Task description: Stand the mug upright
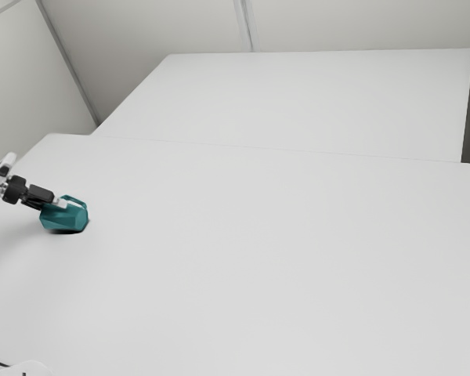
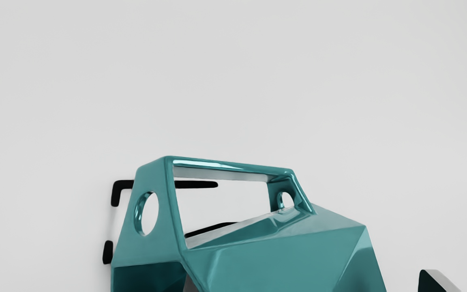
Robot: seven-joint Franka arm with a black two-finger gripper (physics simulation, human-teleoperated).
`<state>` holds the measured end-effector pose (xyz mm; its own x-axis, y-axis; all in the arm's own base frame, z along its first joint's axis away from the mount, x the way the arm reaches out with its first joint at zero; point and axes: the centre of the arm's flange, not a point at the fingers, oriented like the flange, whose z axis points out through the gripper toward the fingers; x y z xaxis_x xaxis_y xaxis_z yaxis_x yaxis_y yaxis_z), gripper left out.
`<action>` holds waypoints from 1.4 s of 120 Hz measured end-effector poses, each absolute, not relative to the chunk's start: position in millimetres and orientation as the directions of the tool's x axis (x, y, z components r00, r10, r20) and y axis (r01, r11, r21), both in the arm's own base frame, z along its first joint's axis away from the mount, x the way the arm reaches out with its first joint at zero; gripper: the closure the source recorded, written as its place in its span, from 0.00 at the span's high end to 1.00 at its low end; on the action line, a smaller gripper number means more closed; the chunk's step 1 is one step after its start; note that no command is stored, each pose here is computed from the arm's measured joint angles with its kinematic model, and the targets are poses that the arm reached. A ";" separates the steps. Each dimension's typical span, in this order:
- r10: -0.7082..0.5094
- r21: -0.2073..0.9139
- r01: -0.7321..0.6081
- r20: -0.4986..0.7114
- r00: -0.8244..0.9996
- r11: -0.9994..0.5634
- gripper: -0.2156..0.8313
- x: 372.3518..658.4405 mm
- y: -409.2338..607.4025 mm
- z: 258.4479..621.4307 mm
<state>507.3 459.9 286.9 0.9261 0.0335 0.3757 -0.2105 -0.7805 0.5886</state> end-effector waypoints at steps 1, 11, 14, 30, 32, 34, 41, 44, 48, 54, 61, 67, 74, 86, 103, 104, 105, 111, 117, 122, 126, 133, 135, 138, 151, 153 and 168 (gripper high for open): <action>0.033 0.589 -0.211 0.376 0.926 -0.780 0.76 507.2 459.9 286.8; 0.030 0.589 -0.215 0.378 0.925 -0.779 0.72 507.3 459.2 285.7; 0.029 0.590 -0.216 0.378 0.925 -0.778 0.70 507.2 459.0 285.4; 0.024 0.589 -0.223 0.381 0.924 -0.777 0.60 507.3 458.4 285.3; 0.023 0.589 -0.224 0.382 0.924 -0.777 0.58 507.4 458.2 285.6; 0.022 0.588 -0.225 0.383 0.924 -0.777 0.57 507.5 458.1 285.9; 0.019 0.587 -0.230 0.386 0.922 -0.776 0.53 508.3 457.3 287.3; 0.018 0.587 -0.232 0.388 0.922 -0.776 0.51 508.6 456.9 287.9; 0.016 0.586 -0.235 0.390 0.921 -0.776 0.49 509.0 456.5 288.9; 0.013 0.582 -0.239 0.394 0.919 -0.777 0.45 509.4 456.3 291.9; 0.007 0.579 -0.246 0.399 0.917 -0.777 0.41 510.8 454.0 296.4; 0.002 0.575 -0.252 0.404 0.915 -0.778 0.37 511.6 451.6 301.3; -0.003 0.574 -0.258 0.407 0.913 -0.777 0.32 512.4 448.6 304.8; -0.007 0.573 -0.262 0.408 0.913 -0.776 0.22 512.8 444.5 307.6; -0.017 0.568 -0.269 0.409 0.913 -0.778 0.13 514.2 436.8 312.6; -0.017 0.568 -0.269 0.409 0.913 -0.778 0.13 514.0 436.1 313.2; -0.018 0.567 -0.269 0.408 0.913 -0.778 0.12 513.8 435.4 314.0; -0.024 0.563 -0.272 0.409 0.912 -0.781 0.11 513.0 431.1 319.5; -0.032 0.558 -0.278 0.409 0.912 -0.782 0.11 513.1 424.4 325.4; -0.043 0.551 -0.286 0.411 0.911 -0.784 0.10 514.3 417.5 331.9; -0.051 0.546 -0.291 0.413 0.909 -0.786 0.10 515.0 412.9 337.0; -0.071 0.532 -0.306 0.415 0.907 -0.789 0.10 517.6 403.2 347.2; -0.081 0.526 -0.313 0.416 0.906 -0.791 0.09 519.3 399.6 351.2; -0.101 0.515 -0.326 0.417 0.903 -0.793 0.09 522.8 393.0 357.7; -0.213 0.448 -0.393 0.399 0.892 -0.803 0.09 541.1 357.7 390.8; -0.233 0.437 -0.404 0.393 0.890 -0.804 0.09 544.0 351.2 395.8; -0.351 0.379 -0.461 0.324 0.878 -0.803 0.09 560.9 305.8 415.2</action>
